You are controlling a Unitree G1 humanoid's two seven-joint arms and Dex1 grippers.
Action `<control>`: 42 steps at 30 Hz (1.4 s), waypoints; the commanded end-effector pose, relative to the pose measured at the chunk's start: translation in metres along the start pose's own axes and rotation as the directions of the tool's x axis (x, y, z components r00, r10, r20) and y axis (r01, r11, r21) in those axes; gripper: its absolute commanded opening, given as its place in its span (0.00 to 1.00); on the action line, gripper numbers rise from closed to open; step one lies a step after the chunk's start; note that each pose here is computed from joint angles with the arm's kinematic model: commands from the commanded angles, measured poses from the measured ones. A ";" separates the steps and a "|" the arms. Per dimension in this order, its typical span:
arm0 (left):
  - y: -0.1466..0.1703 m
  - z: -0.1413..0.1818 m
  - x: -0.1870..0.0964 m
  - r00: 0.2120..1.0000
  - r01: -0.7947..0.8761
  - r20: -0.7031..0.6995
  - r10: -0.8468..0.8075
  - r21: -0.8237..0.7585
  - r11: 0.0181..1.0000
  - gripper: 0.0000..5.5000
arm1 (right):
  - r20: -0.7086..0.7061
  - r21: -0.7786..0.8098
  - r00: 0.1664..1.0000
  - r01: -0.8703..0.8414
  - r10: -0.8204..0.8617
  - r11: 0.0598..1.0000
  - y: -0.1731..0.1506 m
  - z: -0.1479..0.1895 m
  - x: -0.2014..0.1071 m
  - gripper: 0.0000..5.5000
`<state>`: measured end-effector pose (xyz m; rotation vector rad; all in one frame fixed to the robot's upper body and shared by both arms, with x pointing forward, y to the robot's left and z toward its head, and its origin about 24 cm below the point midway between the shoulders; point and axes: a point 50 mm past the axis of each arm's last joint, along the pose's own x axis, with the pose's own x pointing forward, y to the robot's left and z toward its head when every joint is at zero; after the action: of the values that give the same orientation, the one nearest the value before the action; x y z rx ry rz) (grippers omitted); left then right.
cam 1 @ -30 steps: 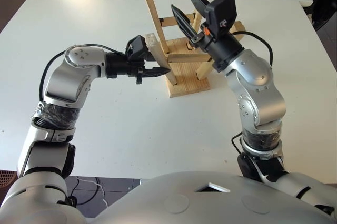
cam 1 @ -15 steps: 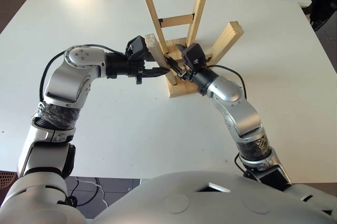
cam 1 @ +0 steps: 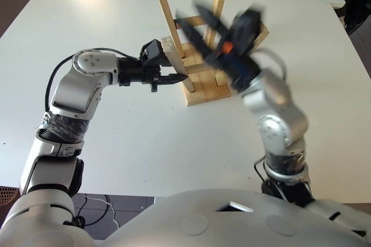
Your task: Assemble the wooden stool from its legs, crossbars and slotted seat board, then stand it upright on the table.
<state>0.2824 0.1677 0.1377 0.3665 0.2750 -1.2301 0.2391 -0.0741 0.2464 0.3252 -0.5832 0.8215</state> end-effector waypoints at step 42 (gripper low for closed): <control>-0.048 -0.001 0.030 0.994 0.112 0.009 -0.112 -0.123 0.986 0.37 | -0.265 -0.186 0.964 -0.035 -0.016 0.982 0.020 -0.038 0.013 0.41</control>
<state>0.2666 0.1618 0.1422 0.3240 0.2579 -1.2406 0.2870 -0.1320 0.1257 -0.1798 -0.0110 0.2422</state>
